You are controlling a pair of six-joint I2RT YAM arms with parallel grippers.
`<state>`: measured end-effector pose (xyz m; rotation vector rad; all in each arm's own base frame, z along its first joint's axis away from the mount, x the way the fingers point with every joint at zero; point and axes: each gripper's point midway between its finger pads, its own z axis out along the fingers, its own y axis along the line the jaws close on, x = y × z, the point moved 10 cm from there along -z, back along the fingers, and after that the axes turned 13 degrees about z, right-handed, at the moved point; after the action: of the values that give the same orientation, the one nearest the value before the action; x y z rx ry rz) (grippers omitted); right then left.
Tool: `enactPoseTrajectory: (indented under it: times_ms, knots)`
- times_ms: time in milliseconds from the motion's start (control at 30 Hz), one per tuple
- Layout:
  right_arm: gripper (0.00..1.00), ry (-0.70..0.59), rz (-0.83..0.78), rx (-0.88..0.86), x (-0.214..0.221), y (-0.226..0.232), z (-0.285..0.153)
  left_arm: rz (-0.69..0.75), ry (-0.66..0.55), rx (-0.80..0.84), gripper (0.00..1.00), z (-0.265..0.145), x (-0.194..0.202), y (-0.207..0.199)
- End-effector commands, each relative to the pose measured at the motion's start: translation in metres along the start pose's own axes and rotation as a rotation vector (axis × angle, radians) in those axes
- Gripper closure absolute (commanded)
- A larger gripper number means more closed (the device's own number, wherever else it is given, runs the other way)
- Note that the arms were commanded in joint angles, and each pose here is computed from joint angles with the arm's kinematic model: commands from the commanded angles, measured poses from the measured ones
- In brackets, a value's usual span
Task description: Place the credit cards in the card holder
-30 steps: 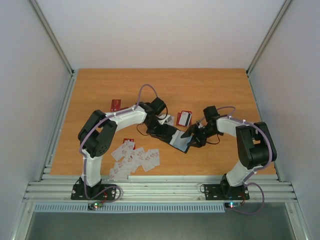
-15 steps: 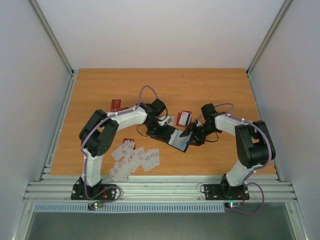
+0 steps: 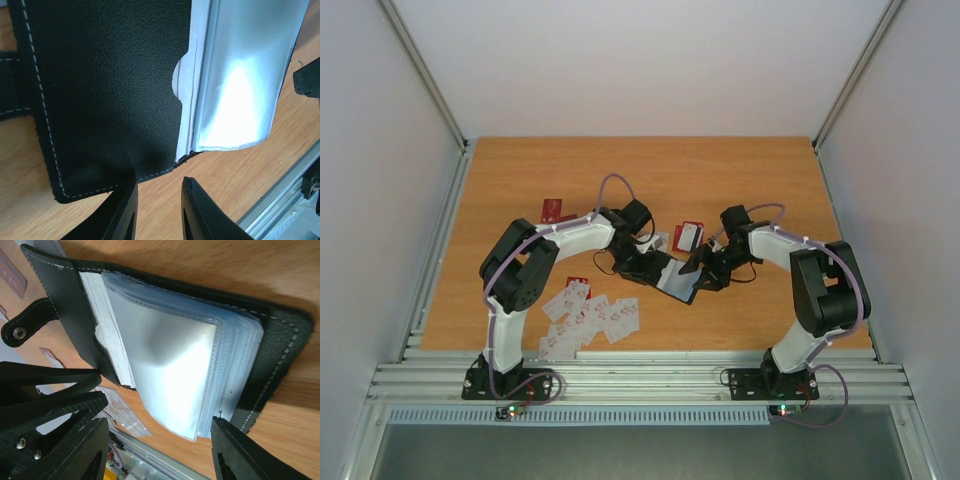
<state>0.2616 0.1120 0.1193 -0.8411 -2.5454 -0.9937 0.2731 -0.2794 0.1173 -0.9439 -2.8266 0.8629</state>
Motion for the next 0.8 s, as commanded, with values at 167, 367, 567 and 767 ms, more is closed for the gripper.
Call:
enactPoseTrajectory:
  times_ms: [167,367,567,767]
  knots:
    - [0.43,0.022,-0.029,-0.03,-0.005,0.009,0.009,0.004,0.019,0.018,0.74,0.01,0.003,0.001]
    - [0.43,0.024,-0.028,-0.031,-0.007,0.009,0.011,-0.002,0.021,0.019,0.74,0.01,0.004,0.002]
    - [0.43,0.028,-0.042,-0.041,-0.006,0.012,0.012,-0.002,0.019,0.021,0.75,0.01,0.004,0.002]
    - [0.44,0.036,-0.068,-0.048,-0.003,0.019,0.012,-0.003,0.021,0.024,0.76,0.011,0.005,0.002]
